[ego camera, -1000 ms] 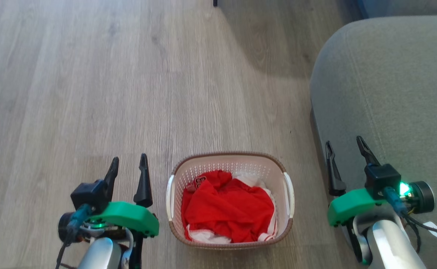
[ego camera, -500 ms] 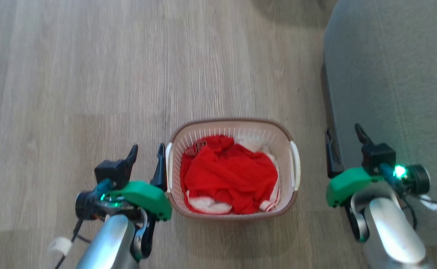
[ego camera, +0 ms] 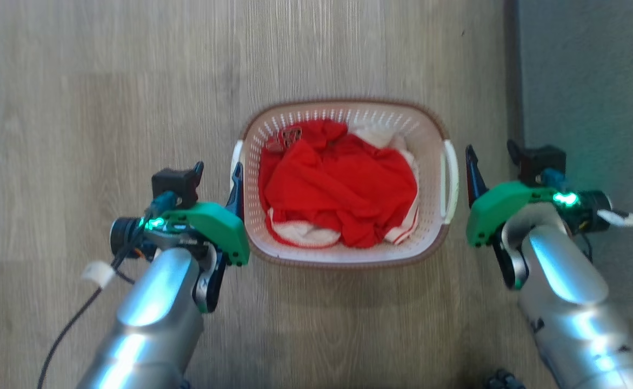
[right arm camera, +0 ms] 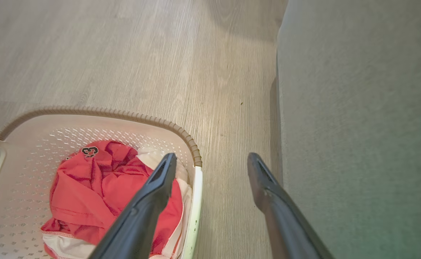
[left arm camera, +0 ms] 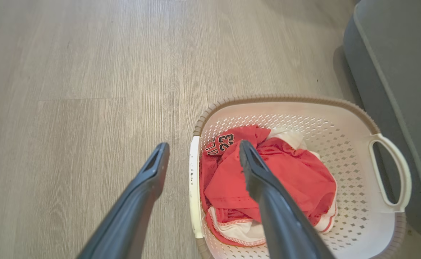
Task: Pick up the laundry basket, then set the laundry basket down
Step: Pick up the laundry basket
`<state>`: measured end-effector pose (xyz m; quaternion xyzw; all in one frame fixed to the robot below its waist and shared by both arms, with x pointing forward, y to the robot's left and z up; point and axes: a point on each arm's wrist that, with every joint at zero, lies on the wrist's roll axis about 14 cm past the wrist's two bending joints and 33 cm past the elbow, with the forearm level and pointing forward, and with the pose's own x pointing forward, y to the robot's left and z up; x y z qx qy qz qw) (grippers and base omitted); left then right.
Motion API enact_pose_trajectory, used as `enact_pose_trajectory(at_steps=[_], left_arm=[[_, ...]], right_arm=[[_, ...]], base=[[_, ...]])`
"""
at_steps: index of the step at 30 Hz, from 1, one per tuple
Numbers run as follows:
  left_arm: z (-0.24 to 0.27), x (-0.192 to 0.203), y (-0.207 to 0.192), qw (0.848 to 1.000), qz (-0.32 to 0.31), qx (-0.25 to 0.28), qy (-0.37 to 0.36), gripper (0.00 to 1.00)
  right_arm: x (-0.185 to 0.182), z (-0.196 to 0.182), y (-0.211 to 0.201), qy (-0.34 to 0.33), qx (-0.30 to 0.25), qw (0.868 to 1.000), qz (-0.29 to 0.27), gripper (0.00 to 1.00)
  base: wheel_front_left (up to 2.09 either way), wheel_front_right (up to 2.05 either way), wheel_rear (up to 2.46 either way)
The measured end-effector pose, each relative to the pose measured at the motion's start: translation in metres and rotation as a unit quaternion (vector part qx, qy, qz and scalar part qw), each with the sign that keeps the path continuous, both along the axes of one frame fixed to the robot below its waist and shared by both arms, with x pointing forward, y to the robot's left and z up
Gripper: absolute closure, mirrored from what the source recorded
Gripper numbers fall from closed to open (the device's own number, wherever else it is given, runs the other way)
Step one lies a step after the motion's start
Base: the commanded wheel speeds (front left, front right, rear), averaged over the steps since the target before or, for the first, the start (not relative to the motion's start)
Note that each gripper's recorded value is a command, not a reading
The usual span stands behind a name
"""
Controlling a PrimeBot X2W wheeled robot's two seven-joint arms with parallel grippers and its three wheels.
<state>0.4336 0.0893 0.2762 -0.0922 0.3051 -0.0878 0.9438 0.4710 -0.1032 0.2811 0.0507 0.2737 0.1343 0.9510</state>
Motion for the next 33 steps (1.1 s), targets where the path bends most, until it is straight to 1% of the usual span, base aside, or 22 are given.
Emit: enact_pose_trajectory(at_steps=[2, 9, 14, 19, 22, 24, 26, 33], left_arm=[[-0.015, -0.001, 0.000, 1.000, -0.009, 0.007, 0.020, 0.00], [-0.056, -0.009, 0.002, 0.997, -0.010, 0.002, 0.082, 0.00], [-0.075, -0.004, -0.002, 0.994, -0.027, 0.002, 0.103, 0.00], [-0.092, -0.006, -0.005, 0.991, -0.045, 0.001, 0.127, 0.00], [-0.105, -0.015, -0.006, 0.987, -0.060, 0.002, 0.149, 0.00], [-0.110, -0.019, -0.008, 0.984, -0.075, 0.003, 0.159, 0.00], [-0.112, -0.019, -0.008, 0.984, -0.077, 0.004, 0.163, 0.00], [-0.123, -0.024, -0.014, 0.975, -0.103, 0.006, 0.196, 0.00]], right_arm=[[0.003, -0.014, 0.001, 0.018, 0.000, 1.000, -0.001, 0.00], [0.000, -0.059, -0.004, 0.081, -0.002, 0.997, -0.012, 0.00], [0.007, -0.081, 0.002, 0.114, 0.012, 0.993, -0.019, 0.00], [0.010, -0.098, 0.006, 0.139, 0.015, 0.990, -0.016, 0.00], [0.004, -0.110, 0.009, 0.167, 0.018, 0.986, -0.015, 0.00], [-0.002, -0.117, 0.010, 0.195, 0.026, 0.980, -0.021, 0.00], [-0.009, -0.122, 0.014, 0.217, 0.034, 0.975, -0.020, 0.00], [-0.023, -0.134, 0.025, 0.259, 0.045, 0.965, -0.006, 0.00]], base=[[0.00, 0.00, 0.00], [0.00, 0.00, 0.00], [0.00, 0.00, 0.00], [0.00, 0.00, 0.00], [0.00, 0.00, 0.00], [0.00, 0.00, 0.00], [0.00, 0.00, 0.00], [0.00, 0.00, 0.00]])
